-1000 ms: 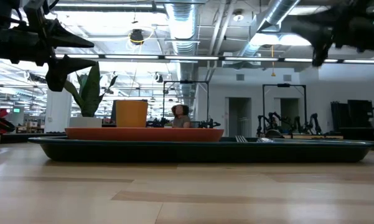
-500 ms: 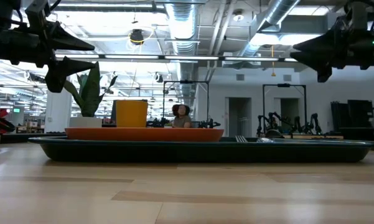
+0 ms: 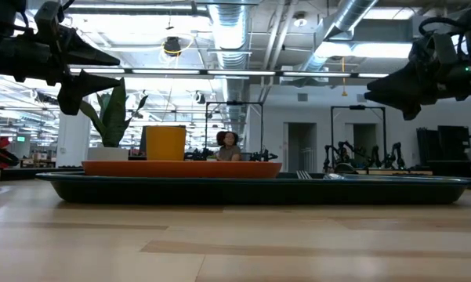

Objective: Pick and place plate/cup/fork/spoon on tray
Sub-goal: Return to Home Position

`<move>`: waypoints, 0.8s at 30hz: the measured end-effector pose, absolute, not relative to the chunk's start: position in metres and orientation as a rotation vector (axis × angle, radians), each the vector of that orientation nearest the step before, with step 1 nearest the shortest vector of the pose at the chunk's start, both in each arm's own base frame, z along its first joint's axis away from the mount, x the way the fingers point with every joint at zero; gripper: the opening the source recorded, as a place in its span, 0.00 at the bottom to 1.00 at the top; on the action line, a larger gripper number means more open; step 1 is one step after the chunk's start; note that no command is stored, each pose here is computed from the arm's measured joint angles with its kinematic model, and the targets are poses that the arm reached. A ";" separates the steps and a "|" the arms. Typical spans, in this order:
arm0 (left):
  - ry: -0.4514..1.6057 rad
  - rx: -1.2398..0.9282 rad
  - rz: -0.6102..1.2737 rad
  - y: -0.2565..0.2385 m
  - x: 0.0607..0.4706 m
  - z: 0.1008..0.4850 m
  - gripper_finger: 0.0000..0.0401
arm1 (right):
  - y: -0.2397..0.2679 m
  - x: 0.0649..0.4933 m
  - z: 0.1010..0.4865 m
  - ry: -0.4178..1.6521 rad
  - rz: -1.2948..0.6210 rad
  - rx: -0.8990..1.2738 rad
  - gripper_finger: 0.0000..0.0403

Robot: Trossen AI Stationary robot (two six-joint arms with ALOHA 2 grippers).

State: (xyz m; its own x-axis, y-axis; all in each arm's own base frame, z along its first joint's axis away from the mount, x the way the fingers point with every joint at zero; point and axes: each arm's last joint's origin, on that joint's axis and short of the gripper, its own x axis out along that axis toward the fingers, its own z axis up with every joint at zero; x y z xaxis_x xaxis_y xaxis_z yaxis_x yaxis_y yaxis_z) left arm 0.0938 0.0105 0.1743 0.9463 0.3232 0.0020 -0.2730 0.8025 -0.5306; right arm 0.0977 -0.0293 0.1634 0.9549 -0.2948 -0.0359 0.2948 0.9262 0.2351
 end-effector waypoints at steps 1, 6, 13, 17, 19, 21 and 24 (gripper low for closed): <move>-0.094 -0.557 0.319 0.011 0.094 0.174 0.48 | -0.029 0.098 0.163 0.000 -0.302 0.241 0.42; -0.090 -0.534 0.320 0.010 0.094 0.174 0.48 | -0.029 0.098 0.163 0.001 -0.301 0.241 0.42; -0.090 -0.535 0.320 0.011 0.094 0.174 0.48 | -0.029 0.098 0.163 0.002 -0.299 0.241 0.42; -0.090 -0.535 0.320 0.010 0.094 0.174 0.48 | -0.029 0.098 0.163 0.002 -0.299 0.240 0.42; -0.090 -0.536 0.320 0.010 0.094 0.174 0.48 | -0.029 0.098 0.163 0.002 -0.299 0.240 0.42; -0.090 -0.536 0.320 0.011 0.094 0.174 0.48 | -0.029 0.098 0.163 0.002 -0.299 0.240 0.42; -0.090 -0.537 0.320 0.011 0.094 0.174 0.48 | -0.029 0.098 0.163 0.003 -0.299 0.240 0.42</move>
